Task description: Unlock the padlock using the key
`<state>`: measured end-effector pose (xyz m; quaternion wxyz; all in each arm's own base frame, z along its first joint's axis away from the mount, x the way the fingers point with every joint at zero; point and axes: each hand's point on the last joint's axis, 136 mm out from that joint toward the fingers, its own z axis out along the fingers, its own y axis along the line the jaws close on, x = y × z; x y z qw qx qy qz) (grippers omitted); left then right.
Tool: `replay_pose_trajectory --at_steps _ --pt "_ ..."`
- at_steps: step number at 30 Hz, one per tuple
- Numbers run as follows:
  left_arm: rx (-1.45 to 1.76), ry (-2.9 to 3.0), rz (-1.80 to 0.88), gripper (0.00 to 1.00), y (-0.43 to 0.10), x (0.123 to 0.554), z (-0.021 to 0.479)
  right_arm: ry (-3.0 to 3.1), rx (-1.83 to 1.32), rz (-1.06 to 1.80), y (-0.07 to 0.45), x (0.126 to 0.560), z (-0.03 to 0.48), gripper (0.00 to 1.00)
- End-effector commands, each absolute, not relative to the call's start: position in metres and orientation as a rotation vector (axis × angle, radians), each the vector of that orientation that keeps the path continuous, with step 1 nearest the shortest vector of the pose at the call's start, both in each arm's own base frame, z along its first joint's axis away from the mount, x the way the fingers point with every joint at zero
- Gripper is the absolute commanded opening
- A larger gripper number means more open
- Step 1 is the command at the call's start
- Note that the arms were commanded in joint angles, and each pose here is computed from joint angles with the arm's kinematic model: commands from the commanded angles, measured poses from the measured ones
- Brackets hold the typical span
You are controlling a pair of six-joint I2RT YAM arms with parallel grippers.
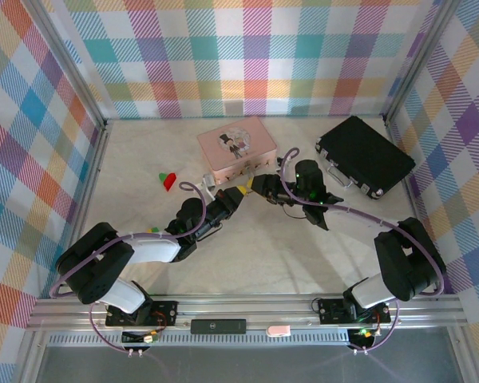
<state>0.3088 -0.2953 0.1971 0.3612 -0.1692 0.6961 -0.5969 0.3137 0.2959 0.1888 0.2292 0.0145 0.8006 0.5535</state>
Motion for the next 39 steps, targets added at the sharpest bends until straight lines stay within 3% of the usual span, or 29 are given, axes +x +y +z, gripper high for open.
replay_pose_trajectory --at_steps 1,8,12,15,16,20,22,27,39 --pt "-0.407 1.712 -1.591 0.00 -0.295 0.303 0.222 2.200 0.017 1.536 0.294 0.308 0.190 0.40" --pt "-0.410 1.719 -1.595 0.00 -0.298 0.305 0.220 2.136 -0.002 1.638 0.300 0.305 0.204 0.18" --pt "-0.395 1.717 -1.614 0.00 -0.303 0.305 0.223 2.091 -0.023 1.685 0.303 0.304 0.216 0.00" --pt "-0.387 1.720 -1.623 0.00 -0.304 0.302 0.224 2.054 -0.048 1.656 0.301 0.306 0.225 0.00" --pt "-0.382 1.723 -1.629 0.06 -0.305 0.301 0.225 2.048 -0.070 1.625 0.300 0.307 0.228 0.00" --pt "-0.347 1.764 -1.616 0.61 -0.304 0.296 0.224 2.097 -0.246 1.527 0.299 0.307 0.234 0.00" --pt "-0.306 1.812 -1.594 0.69 -0.302 0.296 0.225 2.120 -0.325 1.533 0.294 0.308 0.237 0.00" --pt "-0.166 1.828 -1.638 0.69 -0.294 0.295 0.238 2.137 -0.450 1.625 0.282 0.310 0.240 0.00" --pt "0.315 1.921 -1.808 0.37 -0.329 0.275 0.252 2.171 -0.686 1.753 0.281 0.286 0.252 0.00"
